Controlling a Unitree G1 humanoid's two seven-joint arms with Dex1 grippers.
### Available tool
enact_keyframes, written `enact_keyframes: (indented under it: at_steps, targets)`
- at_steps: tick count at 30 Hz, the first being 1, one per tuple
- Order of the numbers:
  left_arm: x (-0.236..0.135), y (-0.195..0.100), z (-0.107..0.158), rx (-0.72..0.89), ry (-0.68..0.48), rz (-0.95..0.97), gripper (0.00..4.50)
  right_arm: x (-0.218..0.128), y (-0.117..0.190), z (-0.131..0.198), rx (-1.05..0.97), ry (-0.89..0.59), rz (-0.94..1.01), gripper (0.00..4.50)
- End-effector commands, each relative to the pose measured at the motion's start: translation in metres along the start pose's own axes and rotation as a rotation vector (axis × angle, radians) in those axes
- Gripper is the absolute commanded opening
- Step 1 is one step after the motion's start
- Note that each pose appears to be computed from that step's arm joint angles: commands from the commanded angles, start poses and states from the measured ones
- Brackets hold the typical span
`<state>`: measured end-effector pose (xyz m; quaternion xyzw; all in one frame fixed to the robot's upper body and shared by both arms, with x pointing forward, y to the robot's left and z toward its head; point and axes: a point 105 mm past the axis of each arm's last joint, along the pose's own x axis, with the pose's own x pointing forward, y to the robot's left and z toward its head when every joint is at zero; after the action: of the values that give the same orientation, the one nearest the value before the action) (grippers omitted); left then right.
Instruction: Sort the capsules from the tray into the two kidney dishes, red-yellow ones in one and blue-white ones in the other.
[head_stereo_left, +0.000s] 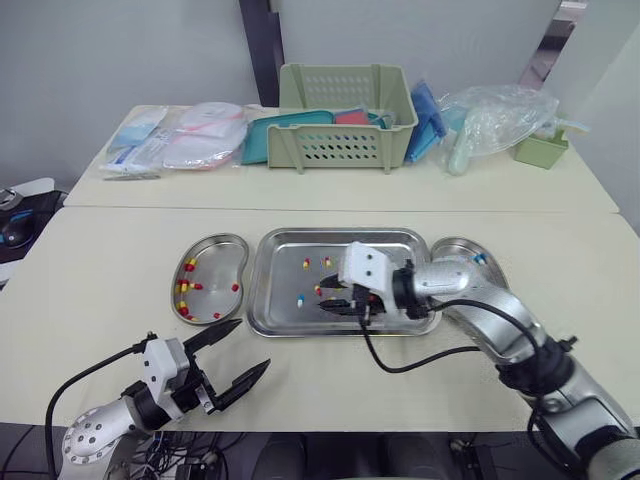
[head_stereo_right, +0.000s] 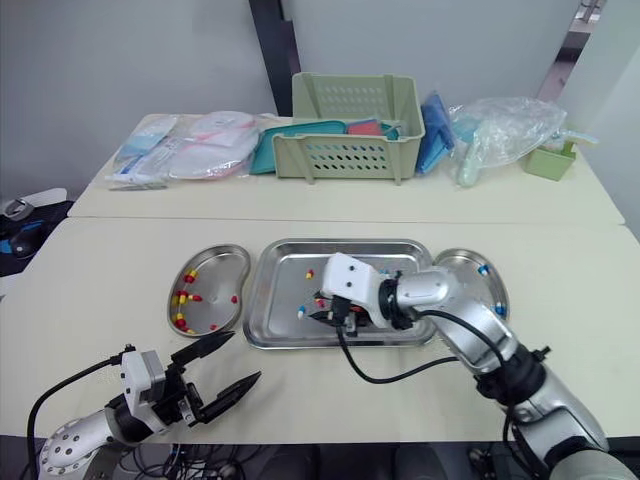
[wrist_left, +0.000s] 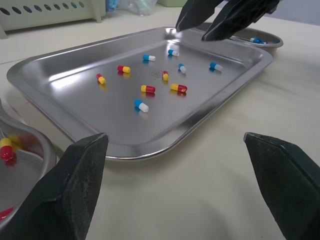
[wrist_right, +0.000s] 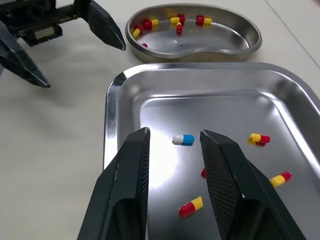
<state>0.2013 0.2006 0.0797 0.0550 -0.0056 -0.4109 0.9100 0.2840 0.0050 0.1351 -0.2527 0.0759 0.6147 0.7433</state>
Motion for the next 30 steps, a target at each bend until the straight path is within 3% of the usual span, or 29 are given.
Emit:
enact_keyframes:
  at_steps: [1,12,30]
  targets:
    - [0.003,-0.001,0.008,0.03,-0.017,-0.022,4.5,0.014,-0.009,0.004,-0.021,0.016,-0.016,1.7]
    - [0.003,0.0,0.011,0.039,-0.017,-0.024,4.5,0.047,-0.012,0.005,-0.02,0.04,0.001,1.7]
    - [0.004,-0.003,0.011,0.03,-0.015,-0.025,4.5,0.066,-0.012,-0.008,0.04,0.106,0.011,1.7]
